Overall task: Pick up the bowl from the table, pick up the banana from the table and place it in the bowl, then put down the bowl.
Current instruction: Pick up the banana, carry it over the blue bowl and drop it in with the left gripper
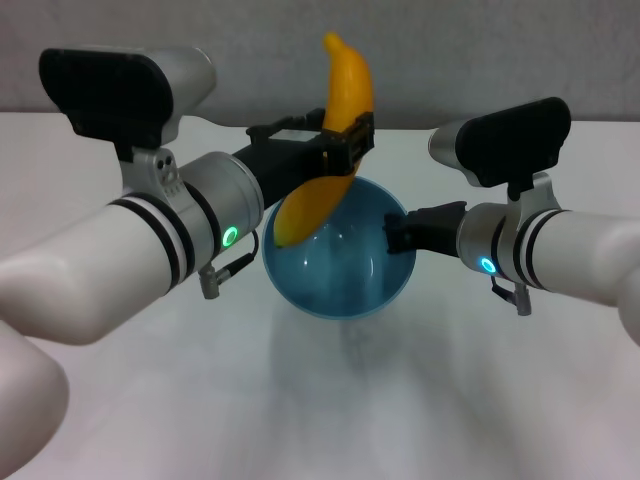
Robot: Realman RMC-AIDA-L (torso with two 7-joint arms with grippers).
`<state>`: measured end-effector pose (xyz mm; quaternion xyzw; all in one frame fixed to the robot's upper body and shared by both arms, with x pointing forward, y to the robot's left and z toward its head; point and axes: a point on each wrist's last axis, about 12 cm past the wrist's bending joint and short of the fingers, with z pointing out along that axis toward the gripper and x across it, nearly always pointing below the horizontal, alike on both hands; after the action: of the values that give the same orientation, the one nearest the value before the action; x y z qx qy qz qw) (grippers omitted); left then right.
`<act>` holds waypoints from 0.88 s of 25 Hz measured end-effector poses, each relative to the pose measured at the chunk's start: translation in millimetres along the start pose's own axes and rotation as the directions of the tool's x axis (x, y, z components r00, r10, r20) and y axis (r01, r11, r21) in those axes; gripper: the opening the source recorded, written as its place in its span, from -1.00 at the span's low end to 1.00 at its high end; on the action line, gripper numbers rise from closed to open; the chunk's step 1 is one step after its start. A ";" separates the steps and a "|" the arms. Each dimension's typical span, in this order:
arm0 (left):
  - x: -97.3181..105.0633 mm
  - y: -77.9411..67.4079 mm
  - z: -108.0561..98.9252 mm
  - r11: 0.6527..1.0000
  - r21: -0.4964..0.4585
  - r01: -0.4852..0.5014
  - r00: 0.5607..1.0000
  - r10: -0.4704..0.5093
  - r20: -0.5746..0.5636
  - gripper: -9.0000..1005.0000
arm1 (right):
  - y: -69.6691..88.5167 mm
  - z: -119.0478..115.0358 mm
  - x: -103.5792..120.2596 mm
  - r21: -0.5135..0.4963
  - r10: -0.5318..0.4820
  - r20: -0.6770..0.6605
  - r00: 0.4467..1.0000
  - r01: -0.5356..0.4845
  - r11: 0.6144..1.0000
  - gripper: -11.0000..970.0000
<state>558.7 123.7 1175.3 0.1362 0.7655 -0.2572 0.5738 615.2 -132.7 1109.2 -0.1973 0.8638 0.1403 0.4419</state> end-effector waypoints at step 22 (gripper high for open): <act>18.0 4.6 8.2 1.000 -0.007 0.013 0.997 -0.014 -0.071 0.24 | 1.4 -3.2 -3.6 -0.005 0.000 0.005 1.000 0.000 1.000 -0.90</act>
<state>562.2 121.4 1155.4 0.1380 0.7872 -0.2535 0.5451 614.2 -132.0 1114.0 -0.1983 0.8624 0.1430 0.4433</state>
